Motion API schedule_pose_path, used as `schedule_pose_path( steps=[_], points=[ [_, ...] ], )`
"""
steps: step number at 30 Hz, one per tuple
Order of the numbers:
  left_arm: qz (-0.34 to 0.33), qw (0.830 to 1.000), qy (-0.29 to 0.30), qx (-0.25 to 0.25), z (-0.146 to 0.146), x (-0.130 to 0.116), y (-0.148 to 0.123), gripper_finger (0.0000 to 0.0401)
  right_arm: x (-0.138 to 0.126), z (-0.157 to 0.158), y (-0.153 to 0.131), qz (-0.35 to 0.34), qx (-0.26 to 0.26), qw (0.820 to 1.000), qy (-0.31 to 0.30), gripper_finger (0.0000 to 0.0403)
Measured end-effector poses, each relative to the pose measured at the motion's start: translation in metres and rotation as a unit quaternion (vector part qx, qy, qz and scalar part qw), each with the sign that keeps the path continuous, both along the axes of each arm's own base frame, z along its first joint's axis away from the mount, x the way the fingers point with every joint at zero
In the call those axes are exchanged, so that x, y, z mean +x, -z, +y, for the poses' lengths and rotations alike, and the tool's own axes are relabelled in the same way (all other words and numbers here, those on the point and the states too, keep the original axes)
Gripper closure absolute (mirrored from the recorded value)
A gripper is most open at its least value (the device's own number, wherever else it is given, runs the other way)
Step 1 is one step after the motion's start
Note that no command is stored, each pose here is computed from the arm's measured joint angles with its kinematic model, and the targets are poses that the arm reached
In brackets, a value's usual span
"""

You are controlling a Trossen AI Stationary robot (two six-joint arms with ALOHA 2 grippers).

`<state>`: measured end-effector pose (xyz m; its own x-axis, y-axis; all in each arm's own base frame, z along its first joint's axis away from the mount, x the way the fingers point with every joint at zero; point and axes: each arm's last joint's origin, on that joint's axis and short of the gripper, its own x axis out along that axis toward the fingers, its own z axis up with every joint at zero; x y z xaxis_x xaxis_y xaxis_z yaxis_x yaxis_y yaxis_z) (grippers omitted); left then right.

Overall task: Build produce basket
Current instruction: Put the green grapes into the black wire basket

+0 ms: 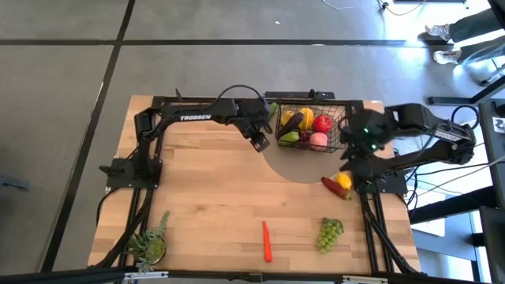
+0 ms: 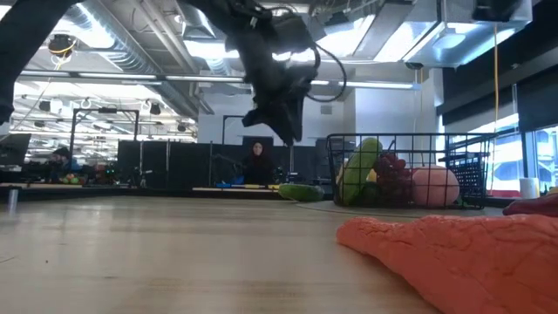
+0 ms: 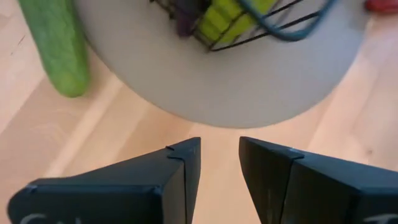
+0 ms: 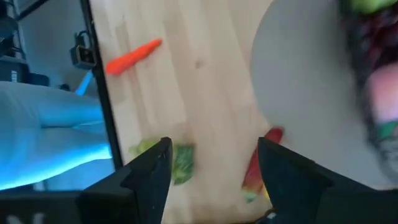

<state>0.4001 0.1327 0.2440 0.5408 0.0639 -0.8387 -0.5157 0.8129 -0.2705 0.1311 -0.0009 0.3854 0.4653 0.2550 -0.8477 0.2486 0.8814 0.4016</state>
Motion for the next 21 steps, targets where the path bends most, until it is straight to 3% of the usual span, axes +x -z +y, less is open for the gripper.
schedule_pose_path(
  steps=[6,11,16,21],
  points=[
    [-0.021,0.999,-0.024,-0.016,-0.021,0.000,-0.017,0.0303,-0.027,0.019,0.021,0.030,0.059,0.998,-0.021,0.0176],
    [-0.042,0.998,-0.051,-0.018,-0.034,-0.004,-0.034,0.0303,-0.041,0.032,0.047,0.070,0.086,0.989,-0.101,0.0176],
    [-0.073,0.996,-0.042,-0.005,-0.048,-0.006,-0.051,0.0303,-0.048,0.039,0.080,0.106,0.067,0.973,-0.192,0.0176],
    [-0.091,0.996,-0.019,0.000,-0.063,-0.005,-0.058,0.0303,-0.044,0.044,0.111,0.128,0.050,0.964,-0.230,0.0176]
  ],
)
